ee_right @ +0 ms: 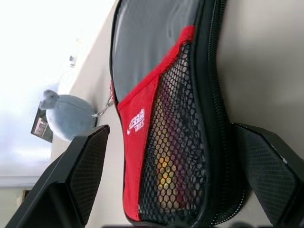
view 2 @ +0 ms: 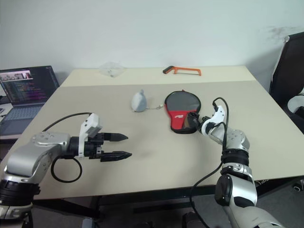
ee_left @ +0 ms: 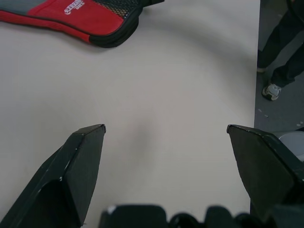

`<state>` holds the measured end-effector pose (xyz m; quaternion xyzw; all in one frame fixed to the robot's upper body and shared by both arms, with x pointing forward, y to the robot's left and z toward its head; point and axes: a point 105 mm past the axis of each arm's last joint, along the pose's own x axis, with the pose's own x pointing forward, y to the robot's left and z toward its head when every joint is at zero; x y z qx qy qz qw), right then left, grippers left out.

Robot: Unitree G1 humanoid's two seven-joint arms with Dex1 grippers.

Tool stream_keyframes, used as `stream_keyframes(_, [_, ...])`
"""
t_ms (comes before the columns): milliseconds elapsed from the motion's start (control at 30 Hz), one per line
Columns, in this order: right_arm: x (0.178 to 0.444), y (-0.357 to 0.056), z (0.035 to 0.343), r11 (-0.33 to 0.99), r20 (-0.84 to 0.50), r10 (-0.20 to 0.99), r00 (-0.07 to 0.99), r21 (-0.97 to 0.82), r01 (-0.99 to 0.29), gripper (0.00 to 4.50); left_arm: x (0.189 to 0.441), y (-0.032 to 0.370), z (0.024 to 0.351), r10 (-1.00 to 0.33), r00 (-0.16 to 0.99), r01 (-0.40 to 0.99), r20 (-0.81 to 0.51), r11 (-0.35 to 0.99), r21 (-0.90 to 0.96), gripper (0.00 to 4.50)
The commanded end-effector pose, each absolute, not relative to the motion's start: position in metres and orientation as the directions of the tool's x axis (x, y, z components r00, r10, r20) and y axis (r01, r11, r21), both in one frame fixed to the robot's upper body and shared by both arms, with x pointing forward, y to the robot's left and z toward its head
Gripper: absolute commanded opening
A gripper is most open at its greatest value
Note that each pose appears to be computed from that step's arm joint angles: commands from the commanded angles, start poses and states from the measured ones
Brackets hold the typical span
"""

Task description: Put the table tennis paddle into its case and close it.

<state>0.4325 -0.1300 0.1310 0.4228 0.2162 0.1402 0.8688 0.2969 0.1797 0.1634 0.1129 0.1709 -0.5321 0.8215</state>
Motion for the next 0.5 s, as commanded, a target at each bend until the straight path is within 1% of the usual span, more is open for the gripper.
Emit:
stream_keyframes(33, [0.432,-0.139,0.145,0.626,-0.210,0.407,0.889,0.773,-0.104,4.50,0.295,0.177,0.169,-0.840,0.374,0.919,-0.393,0.392,0.037,4.46])
stream_keyframes(167, [0.426,-0.140,0.151,0.629,-0.179,0.409,0.895,0.765,-0.135,4.50,0.294,0.180,0.167,-0.836,0.377,0.917,-0.398,0.398,0.033,4.46])
stream_keyframes(333, [0.425,-0.144,0.149,0.638,-0.182,0.380,0.907,0.761,-0.115,4.50,0.295,0.181,0.167,-0.833,0.381,0.915,-0.401,0.402,0.035,4.46])
stream_keyframes(500, [0.427,-0.132,0.143,0.623,-0.201,0.401,0.894,0.775,-0.105,4.50,0.296,0.181,0.166,-0.833,0.378,0.916,-0.404,0.399,0.034,4.46])
